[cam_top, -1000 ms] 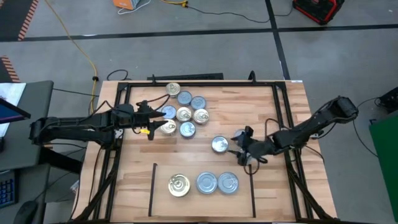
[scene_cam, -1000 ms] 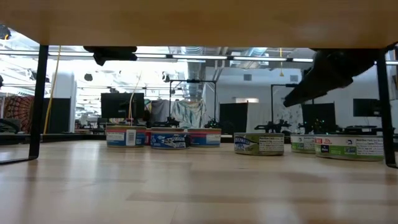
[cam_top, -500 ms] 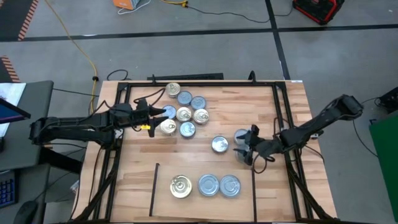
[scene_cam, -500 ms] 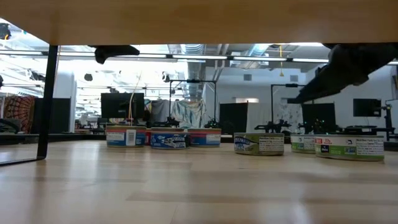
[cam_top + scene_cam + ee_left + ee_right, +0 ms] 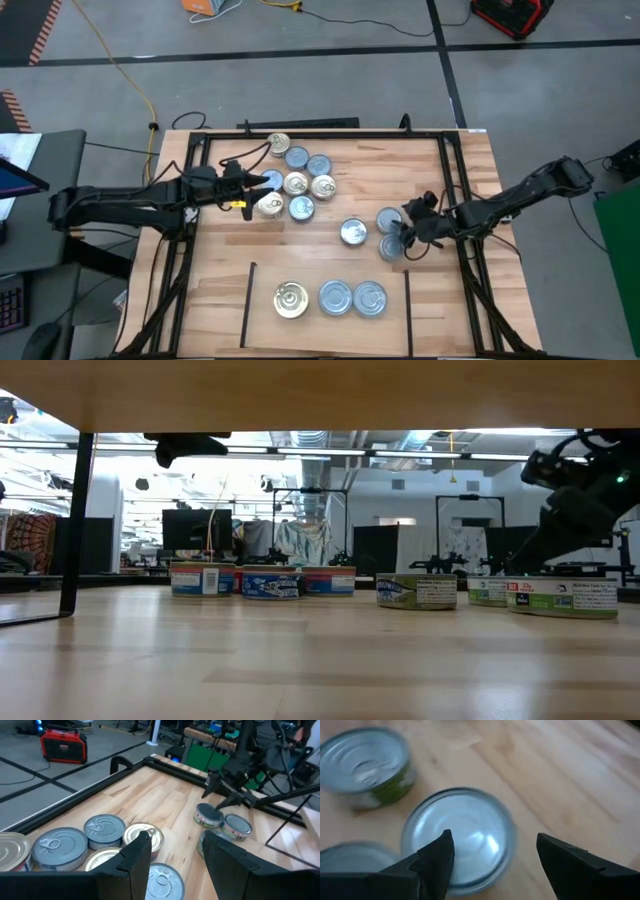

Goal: Stack canned seafood by type on shelf
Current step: Put the top green and white tuna can on the top of the green and white tuna can on the shelf

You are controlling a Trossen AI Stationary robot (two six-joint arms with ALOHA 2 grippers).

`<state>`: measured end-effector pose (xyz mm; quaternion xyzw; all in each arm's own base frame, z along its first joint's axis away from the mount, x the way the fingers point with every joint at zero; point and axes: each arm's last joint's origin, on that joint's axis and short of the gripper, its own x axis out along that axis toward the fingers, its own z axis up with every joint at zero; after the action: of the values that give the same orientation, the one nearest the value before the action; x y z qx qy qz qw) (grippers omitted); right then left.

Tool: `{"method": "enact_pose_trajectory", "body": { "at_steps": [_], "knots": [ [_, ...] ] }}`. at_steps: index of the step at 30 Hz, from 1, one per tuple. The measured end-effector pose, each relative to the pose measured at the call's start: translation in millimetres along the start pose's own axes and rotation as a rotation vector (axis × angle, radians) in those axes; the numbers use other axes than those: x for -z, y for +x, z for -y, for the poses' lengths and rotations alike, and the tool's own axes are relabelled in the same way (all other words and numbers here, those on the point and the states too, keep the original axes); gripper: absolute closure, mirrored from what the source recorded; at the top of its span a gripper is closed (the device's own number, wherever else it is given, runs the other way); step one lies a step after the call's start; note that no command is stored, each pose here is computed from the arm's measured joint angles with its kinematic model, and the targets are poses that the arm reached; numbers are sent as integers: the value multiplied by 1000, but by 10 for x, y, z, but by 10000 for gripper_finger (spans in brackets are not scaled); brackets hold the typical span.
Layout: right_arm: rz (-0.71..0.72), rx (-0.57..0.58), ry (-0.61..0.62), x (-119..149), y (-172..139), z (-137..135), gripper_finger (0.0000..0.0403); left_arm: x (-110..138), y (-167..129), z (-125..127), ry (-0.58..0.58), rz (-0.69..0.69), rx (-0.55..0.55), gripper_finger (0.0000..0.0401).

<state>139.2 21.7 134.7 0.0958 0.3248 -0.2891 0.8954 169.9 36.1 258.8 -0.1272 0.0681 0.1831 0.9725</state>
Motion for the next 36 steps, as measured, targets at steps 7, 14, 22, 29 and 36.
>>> {"method": "enact_pose_trajectory", "body": {
  "at_steps": [7,14,22,29,36],
  "knots": [
    [38,106,122,-31,52,136,97,30,100,9,50,-8,-5,233],
    [-14,153,159,-40,109,234,97,13,80,10,78,5,-2,233],
    [-82,180,168,-38,179,304,97,9,73,10,121,7,-1,233],
    [-74,368,185,-161,346,511,97,-42,71,21,195,60,1,233],
    [-63,85,86,-588,268,430,97,-80,51,30,297,97,11,233]
  ]
}}
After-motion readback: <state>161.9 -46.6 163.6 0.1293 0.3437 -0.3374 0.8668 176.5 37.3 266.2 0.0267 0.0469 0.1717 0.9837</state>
